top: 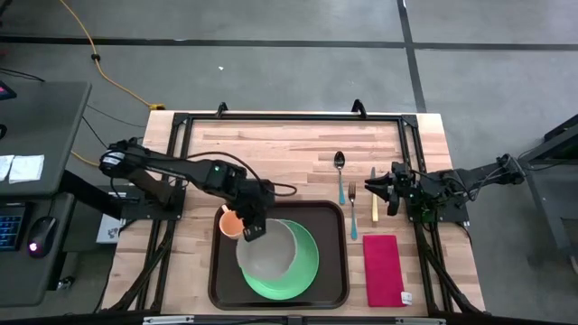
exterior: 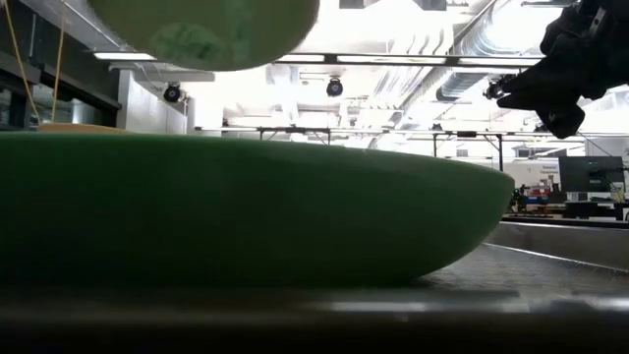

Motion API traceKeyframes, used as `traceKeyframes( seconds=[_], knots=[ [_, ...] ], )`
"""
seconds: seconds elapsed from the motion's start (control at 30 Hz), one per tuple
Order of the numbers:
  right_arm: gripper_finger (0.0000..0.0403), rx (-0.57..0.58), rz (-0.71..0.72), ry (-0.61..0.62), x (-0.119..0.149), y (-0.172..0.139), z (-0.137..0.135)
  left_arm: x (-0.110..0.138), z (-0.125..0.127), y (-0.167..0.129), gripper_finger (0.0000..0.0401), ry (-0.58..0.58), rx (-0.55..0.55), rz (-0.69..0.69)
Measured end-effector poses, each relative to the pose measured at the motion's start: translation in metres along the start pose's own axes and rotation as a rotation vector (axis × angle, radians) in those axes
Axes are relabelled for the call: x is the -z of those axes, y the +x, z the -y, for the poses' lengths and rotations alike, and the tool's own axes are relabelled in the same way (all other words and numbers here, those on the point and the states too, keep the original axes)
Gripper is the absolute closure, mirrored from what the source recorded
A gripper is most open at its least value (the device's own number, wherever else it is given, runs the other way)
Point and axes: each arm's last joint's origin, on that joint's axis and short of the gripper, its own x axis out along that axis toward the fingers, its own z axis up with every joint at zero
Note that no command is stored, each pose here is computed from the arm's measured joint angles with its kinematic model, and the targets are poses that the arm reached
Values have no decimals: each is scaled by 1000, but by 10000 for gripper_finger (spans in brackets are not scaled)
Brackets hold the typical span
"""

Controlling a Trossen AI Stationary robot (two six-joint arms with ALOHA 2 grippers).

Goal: Set up tray
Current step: Put the gray bowl on top of the green plate on the brown serving tray

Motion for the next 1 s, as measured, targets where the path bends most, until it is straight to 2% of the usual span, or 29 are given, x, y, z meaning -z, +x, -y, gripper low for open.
traceKeyframes(
  seconds=[0.33,0.53,1.0],
  knots=[
    [320,9,-12,-6,1,2,0,-8,15,1,383,29,-9,0],
    [320,3,-20,1,2,3,-1,-6,13,4,383,19,-52,-54],
    [320,7,-22,-2,2,3,-1,-8,18,11,383,22,-25,-41]
  ],
)
